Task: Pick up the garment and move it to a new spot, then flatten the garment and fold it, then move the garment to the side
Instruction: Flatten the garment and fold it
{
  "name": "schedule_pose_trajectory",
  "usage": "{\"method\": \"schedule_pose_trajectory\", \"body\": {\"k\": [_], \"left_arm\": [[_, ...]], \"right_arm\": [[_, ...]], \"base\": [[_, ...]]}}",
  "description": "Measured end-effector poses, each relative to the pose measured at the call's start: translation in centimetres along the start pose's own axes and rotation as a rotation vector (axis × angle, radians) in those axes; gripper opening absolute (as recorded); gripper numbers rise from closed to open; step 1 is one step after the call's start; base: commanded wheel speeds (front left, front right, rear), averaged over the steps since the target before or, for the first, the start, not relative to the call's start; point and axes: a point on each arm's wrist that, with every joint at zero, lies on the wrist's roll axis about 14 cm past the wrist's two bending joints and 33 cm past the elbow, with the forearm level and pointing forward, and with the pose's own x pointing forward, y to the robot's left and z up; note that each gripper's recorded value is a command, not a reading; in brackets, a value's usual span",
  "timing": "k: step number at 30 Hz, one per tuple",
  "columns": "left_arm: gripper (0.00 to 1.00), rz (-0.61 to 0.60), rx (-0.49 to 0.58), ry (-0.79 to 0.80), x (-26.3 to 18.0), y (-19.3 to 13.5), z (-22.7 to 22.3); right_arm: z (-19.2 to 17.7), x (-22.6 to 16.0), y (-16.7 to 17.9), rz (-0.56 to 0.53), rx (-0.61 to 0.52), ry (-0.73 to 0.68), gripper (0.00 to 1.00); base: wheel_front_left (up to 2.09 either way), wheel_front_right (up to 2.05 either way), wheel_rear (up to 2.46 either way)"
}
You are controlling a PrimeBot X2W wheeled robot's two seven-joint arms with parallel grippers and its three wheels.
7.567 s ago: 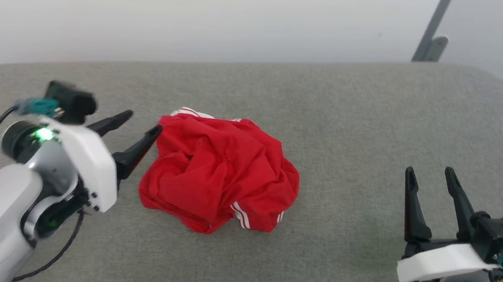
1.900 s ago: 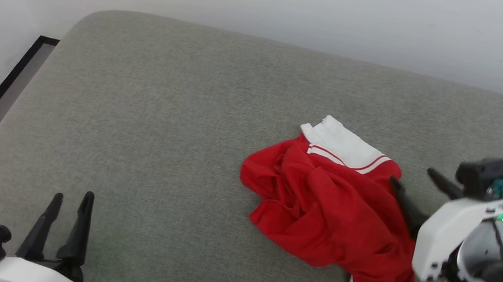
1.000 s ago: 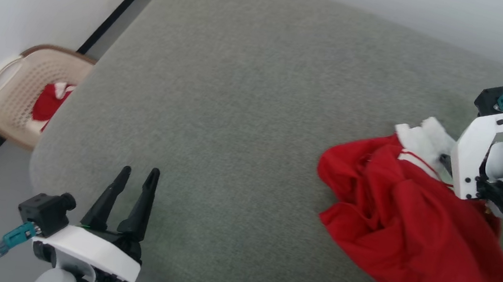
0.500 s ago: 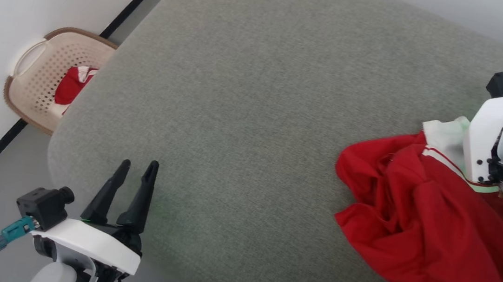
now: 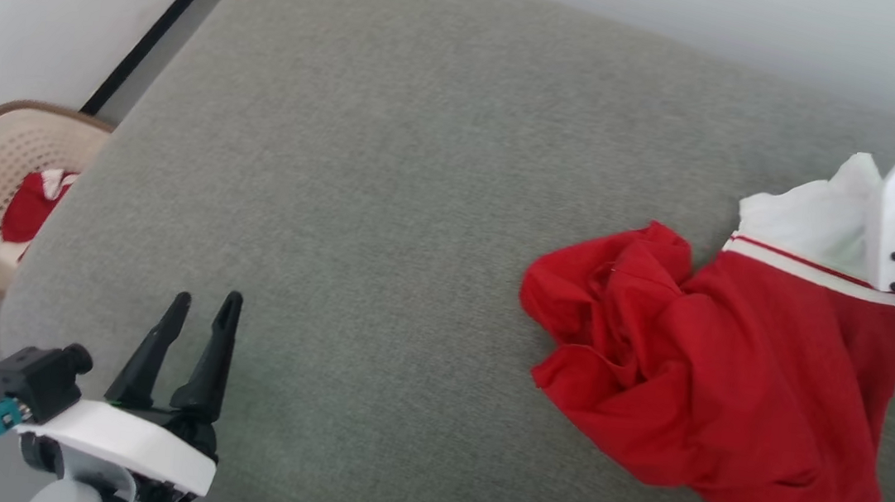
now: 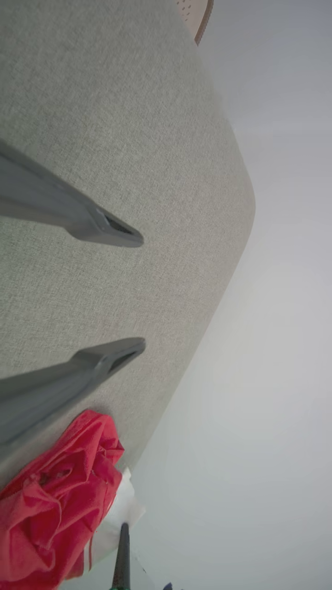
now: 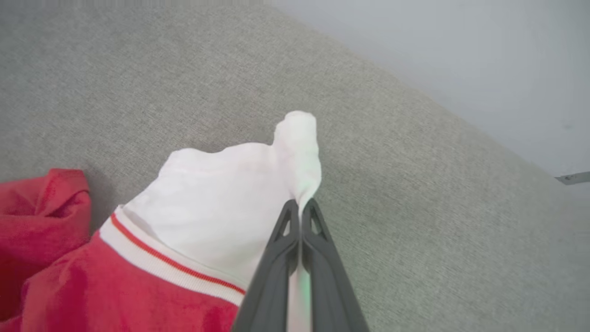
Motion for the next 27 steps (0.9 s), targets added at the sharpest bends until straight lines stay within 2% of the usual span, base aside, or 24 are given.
{"method": "schedule_pose_trajectory", "body": {"k": [7, 14, 20, 24, 25, 26, 27], "left_arm": [[1.0, -0.043, 0.004, 0.004, 0.5, -0.9, -0.2], [1.0, -0.084, 0.006, 0.0, 1.1, -2.1, -0.2], [1.0, -0.091, 0.012, 0.014, 1.3, -2.3, -0.5], [1.0, -0.1, 0.02, 0.022, 1.5, -2.4, -0.6], [1.0, -0.1, 0.02, 0.022, 1.5, -2.4, -0.6], [1.0, -0.103, 0.023, 0.023, 1.6, -2.5, -0.6], [1.0, -0.109, 0.027, 0.026, 1.6, -2.6, -0.6]], "right_arm": [[-2.4, -4.0, -5.3, -0.097, 0.095, -0.005, 0.0], [-8.5, -7.4, -9.6, -0.208, 0.244, 0.056, 0.0], [-14.2, -7.3, -8.5, -0.22, 0.381, 0.134, 0.0], [-15.7, -6.7, -7.5, -0.222, 0.441, 0.15, 0.0], [-15.7, -6.7, -7.5, -0.222, 0.441, 0.15, 0.12], [-15.8, -6.6, -7.3, -0.226, 0.442, 0.152, 0.32], [-15.9, -6.5, -7.1, -0.227, 0.44, 0.158, 0.6]], "base": [[0.0, 0.0, 0.0], [0.0, 0.0, 0.0], [0.0, 0.0, 0.0], [0.0, 0.0, 0.0], [0.0, 0.0, 0.0], [0.0, 0.0, 0.0], [0.0, 0.0, 0.0]]}}
